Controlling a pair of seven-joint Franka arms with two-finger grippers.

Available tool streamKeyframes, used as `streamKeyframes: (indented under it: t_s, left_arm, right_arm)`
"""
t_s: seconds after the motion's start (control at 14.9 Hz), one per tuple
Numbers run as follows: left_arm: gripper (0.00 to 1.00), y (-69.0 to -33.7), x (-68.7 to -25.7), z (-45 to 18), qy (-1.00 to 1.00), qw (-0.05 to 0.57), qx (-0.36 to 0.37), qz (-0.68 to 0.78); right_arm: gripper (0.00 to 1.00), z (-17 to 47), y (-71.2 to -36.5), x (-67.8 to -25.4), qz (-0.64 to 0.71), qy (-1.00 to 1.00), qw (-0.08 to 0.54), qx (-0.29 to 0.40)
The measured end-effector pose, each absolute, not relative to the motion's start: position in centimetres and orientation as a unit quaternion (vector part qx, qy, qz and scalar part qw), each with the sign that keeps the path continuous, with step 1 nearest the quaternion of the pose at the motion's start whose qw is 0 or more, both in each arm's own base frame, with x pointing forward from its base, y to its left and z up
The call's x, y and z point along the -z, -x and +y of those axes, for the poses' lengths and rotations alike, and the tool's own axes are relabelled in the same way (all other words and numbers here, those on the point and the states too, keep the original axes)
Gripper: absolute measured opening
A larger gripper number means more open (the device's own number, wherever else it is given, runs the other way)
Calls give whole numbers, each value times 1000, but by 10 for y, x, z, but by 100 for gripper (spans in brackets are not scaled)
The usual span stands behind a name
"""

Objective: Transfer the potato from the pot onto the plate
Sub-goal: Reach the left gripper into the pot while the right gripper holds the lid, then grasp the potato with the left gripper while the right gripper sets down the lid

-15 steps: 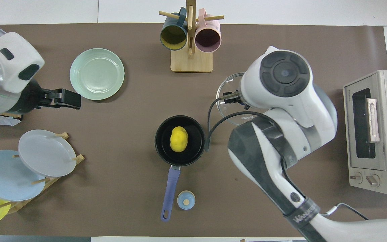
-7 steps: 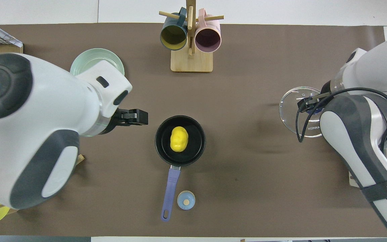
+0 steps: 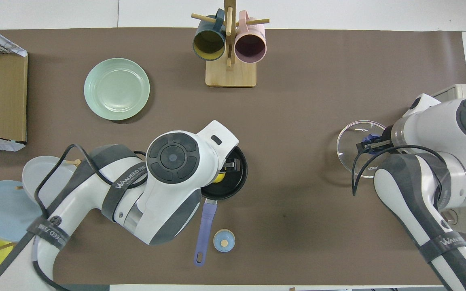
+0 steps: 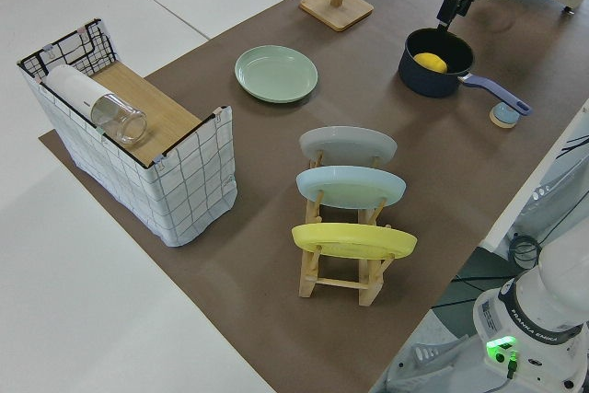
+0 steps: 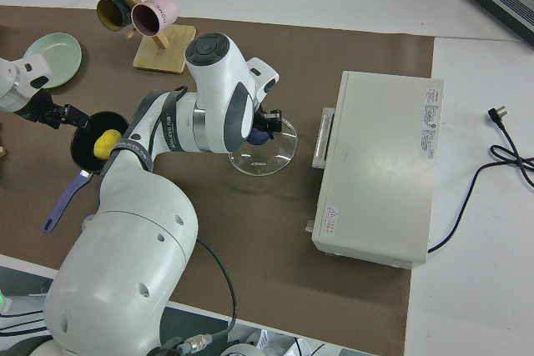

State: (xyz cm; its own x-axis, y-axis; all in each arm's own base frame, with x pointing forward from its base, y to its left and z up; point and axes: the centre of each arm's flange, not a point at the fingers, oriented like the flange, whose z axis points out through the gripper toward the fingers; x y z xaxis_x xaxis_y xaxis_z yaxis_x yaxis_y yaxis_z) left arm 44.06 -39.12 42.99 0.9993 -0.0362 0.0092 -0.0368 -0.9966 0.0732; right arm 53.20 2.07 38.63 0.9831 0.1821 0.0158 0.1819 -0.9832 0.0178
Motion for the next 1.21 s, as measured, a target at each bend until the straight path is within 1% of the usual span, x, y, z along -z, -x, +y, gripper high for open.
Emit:
streamKeyframes:
  t_s: [0.13,0.4,0.54,0.81,1.21]
  left_arm:
    - [100,-441,-410,-397,-999,39,-4,-14]
    - [100,-441,-387,-394,-999,38,-2,2]
    - [100,-439,-374,-392,-999,35,2,7]
    - [100,-441,-353,-394,-999,34,7,16]
    - [100,-440,-343,-396,-999,26,7,36]
  right_arm:
    - [67,21,-531,-378,86,-996,-5,-26]
    - [67,24,-538,-361,87,-995,-11,-52]
    - [67,31,-541,-359,94,-994,-12,-62]
    - [67,34,-540,-352,96,-994,-14,-58]
    - [67,36,-533,-331,98,-994,-18,-40]
